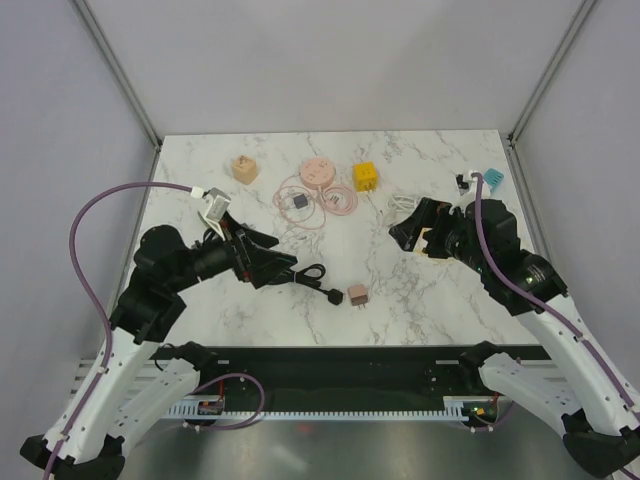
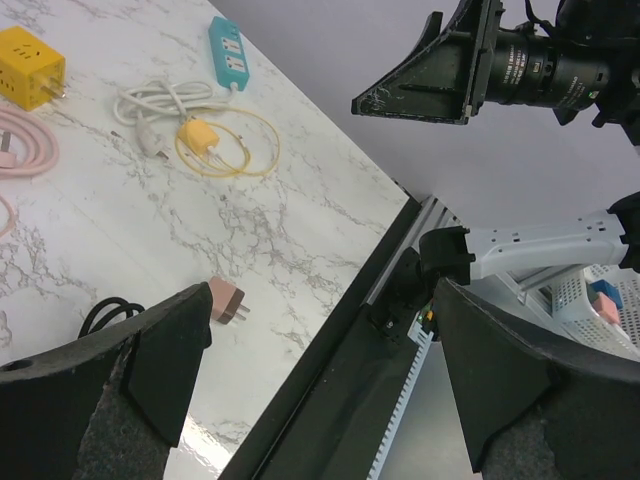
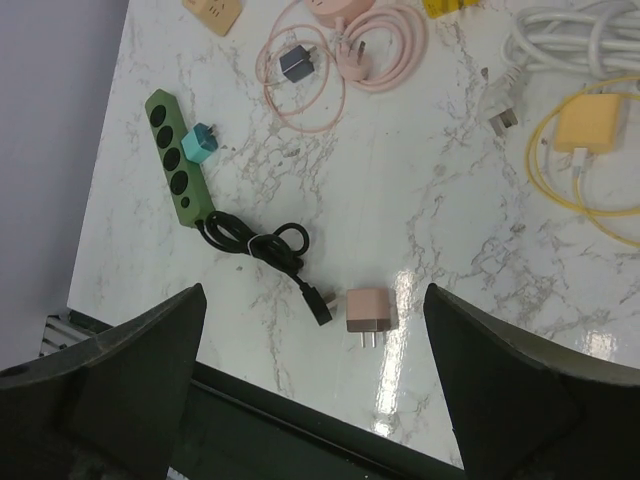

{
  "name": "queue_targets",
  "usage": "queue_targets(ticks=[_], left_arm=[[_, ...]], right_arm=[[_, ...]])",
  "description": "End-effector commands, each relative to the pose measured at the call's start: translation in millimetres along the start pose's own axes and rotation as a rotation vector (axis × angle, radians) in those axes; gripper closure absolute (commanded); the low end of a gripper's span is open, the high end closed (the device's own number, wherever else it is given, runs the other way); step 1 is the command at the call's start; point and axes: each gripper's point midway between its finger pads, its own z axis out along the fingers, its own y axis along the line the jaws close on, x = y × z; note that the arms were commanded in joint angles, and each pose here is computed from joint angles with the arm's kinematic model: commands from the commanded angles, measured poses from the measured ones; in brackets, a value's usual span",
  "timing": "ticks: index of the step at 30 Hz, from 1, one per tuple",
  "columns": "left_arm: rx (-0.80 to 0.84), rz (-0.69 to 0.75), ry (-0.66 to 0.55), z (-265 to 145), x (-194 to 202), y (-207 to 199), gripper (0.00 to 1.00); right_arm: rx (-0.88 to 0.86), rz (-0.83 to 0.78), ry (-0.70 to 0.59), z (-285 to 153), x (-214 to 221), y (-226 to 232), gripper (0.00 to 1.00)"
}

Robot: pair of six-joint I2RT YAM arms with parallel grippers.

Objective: Insert the plug

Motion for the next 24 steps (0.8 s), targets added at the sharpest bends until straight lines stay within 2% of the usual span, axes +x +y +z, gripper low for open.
queue_targets(ticks=[1, 6, 10, 11, 12, 13, 14, 16, 17, 19, 20, 21, 23, 24], left_arm=[[0.010, 0.015, -0.037, -5, -15, -10, 0.00], [-0.069, -0.028, -0.042, 0, -17, 4, 0.00], [-0.276, -0.092, -0.042, 9, -17, 48, 0.00], [-0.324, -0.100, -0.072, 11, -28, 56, 0.00], [-0.428, -0.130, -0.082, 20, -33, 82, 0.00], [-0.454, -0.133, -0.090, 25, -41, 89, 0.00], [-0.459, -0.129, -0.110, 30, -57, 88, 0.00], [-0.454, -0.147, -0.066, 44, -57, 98, 0.00], [-0.436, -0.148, -0.059, 46, -60, 97, 0.00], [-0.411, -0.159, -0.019, 51, -52, 101, 0.00], [-0.414, -0.170, 0.002, 53, -44, 106, 0.00], [-0.406, -0.176, 0.011, 52, -42, 109, 0.00], [-0.420, -0.188, 0.027, 48, -33, 116, 0.00], [-0.428, -0.184, 0.027, 46, -31, 119, 0.00]], right_arm=[[0.052, -0.018, -0.045, 0, -7, -10, 0.02], [0.082, -0.051, -0.055, 0, -12, -15, 0.02], [0.105, -0.090, -0.067, 14, -11, -24, 0.02], [0.129, -0.100, -0.059, 26, -7, -30, 0.02], [0.206, -0.101, -0.103, 33, -17, -42, 0.02], [0.245, -0.103, -0.131, 42, -27, -45, 0.02], [0.306, -0.112, -0.109, 62, -27, -55, 0.02], [0.334, -0.141, -0.178, 82, -56, -49, 0.02], [0.387, -0.214, -0.120, 109, -50, -61, 0.02], [0.435, -0.263, -0.120, 129, -70, -63, 0.02], [0.473, -0.308, -0.040, 157, -58, -79, 0.02], [0.478, -0.300, -0.061, 166, -75, -78, 0.02], [0.490, -0.307, 0.001, 200, -66, -93, 0.02], [0.477, -0.312, -0.016, 210, -76, -89, 0.02]])
